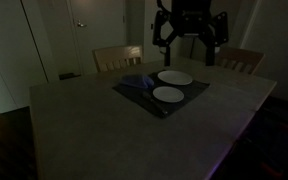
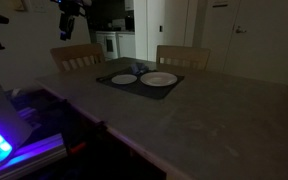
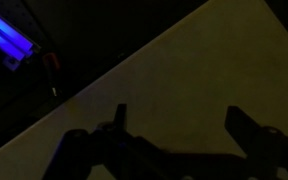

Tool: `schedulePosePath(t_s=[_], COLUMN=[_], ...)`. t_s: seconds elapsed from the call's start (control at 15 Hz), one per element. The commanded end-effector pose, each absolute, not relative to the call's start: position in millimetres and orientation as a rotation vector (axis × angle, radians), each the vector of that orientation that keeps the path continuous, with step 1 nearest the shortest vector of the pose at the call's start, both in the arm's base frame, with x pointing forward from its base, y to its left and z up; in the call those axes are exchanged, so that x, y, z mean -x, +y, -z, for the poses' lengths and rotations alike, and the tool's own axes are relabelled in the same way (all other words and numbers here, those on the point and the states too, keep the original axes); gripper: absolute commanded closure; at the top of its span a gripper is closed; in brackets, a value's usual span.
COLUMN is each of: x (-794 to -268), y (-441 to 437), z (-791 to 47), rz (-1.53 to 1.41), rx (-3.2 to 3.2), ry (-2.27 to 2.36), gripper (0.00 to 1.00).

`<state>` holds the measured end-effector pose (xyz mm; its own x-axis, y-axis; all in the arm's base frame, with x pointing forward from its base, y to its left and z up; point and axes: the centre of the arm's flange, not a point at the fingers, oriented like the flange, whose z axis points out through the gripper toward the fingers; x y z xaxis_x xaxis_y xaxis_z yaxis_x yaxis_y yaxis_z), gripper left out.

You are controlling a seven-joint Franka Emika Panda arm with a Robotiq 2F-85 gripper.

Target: Place the silver spoon on the white plate on the right

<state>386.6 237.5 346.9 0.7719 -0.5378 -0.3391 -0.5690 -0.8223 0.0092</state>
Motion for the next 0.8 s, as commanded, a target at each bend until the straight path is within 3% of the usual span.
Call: schedulePosePath(t_s=[0.0, 0.73], x=[-385.0, -408.1], y=[229.6, 209.5], z=[-323.0, -290.4], rz=[-0.433, -0.082], rx=[2.904, 3.031], ry=[0.867, 0.425], gripper=[0.0, 0.0])
